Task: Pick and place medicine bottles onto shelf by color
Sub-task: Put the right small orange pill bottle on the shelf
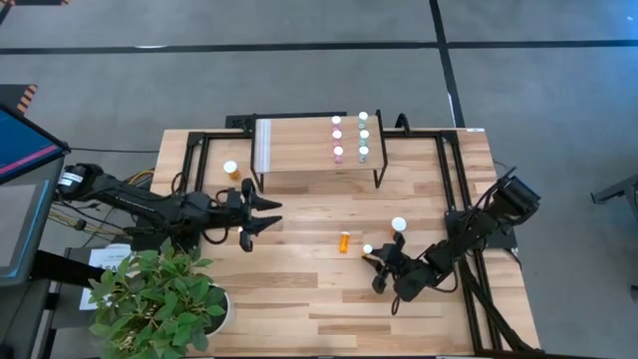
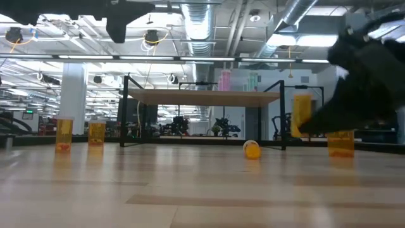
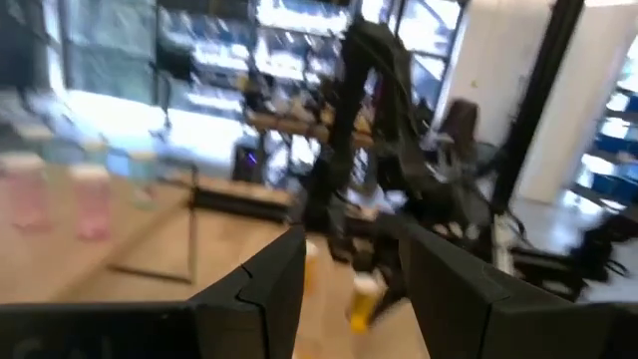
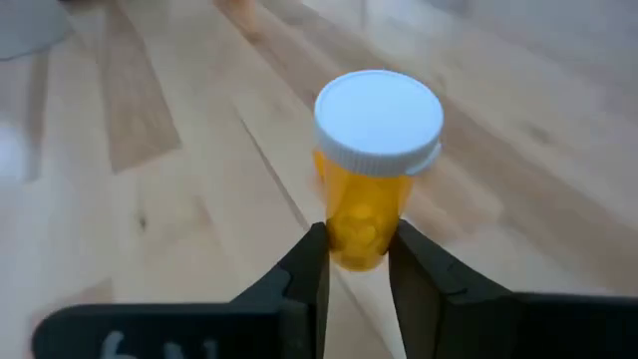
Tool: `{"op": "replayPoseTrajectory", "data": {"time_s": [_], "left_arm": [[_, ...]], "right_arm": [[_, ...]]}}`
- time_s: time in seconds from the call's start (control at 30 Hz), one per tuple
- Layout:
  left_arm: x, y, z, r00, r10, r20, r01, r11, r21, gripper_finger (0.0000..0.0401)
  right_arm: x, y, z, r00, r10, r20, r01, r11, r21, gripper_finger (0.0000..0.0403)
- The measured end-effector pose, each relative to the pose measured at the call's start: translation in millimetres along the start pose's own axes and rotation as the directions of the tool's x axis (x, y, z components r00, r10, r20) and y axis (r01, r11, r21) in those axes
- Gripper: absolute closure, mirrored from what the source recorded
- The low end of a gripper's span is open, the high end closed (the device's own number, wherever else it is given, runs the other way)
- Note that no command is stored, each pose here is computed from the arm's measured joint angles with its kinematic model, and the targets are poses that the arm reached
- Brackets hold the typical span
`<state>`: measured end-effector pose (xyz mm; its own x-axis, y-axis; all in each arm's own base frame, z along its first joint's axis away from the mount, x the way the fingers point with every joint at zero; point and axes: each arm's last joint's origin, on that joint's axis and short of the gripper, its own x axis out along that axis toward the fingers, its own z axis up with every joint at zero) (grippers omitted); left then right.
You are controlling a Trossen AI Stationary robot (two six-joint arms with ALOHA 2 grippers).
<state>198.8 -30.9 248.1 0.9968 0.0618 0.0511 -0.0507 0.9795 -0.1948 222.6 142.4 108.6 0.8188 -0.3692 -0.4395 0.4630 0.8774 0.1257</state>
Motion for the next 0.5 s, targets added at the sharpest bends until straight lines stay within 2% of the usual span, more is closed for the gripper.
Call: {"op": "replayPoseTrajectory", "data": {"time_s": [0.2,0.43,0.5], "left_arm": [[18.6,-1.2,-4.1,0.996,-0.005,-0.084,0.006,1.0,0.007,0.0248],[68.0,-15.9,-9.7,0.985,-0.118,-0.128,0.126,0.991,0.052,0.0241],[80.1,-18.9,-10.9,0.981,-0.124,-0.147,0.133,0.99,0.053,0.0237]], "right_arm": [[1.7,14.4,45.6,0.997,0.043,0.065,-0.041,0.998,-0.043,0.0304],[5.7,20.9,101.2,0.984,0.145,0.105,-0.134,0.986,-0.1,0.0304],[9.1,23.0,114.2,0.978,0.178,0.113,-0.166,0.981,-0.104,0.0304]]}}
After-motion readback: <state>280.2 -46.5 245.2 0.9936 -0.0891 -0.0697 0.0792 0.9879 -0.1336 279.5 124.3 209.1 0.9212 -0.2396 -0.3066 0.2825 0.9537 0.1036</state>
